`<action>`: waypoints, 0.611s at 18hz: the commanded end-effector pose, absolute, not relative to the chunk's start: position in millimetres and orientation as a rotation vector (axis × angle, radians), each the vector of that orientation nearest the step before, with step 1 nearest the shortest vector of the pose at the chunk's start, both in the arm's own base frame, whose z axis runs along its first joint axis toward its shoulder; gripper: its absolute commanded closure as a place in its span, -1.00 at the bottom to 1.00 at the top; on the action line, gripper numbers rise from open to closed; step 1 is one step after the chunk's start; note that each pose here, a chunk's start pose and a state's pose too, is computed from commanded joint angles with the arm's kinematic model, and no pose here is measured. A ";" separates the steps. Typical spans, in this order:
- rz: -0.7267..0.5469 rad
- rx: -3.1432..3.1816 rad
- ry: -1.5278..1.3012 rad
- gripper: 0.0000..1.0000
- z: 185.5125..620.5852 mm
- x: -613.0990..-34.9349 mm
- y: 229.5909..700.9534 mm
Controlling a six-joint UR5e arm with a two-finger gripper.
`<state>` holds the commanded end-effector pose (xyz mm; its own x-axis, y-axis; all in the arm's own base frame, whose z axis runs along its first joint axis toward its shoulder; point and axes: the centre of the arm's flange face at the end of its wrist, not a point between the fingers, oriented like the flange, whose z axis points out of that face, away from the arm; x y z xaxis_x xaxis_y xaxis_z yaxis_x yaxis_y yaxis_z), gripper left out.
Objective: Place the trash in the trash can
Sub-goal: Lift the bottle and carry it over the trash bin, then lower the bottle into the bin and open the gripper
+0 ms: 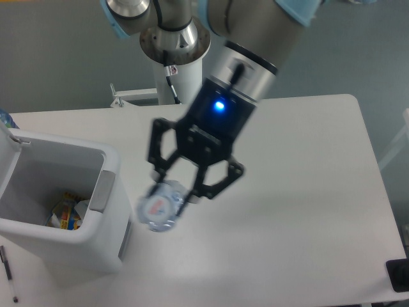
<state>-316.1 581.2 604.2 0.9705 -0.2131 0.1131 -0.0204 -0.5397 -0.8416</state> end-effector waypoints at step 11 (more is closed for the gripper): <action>-0.284 -2.107 0.271 0.16 628.0 -238.2 587.5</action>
<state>-238.2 587.5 628.0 0.9484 -0.3028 0.0946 -0.0800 -0.5168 -0.8524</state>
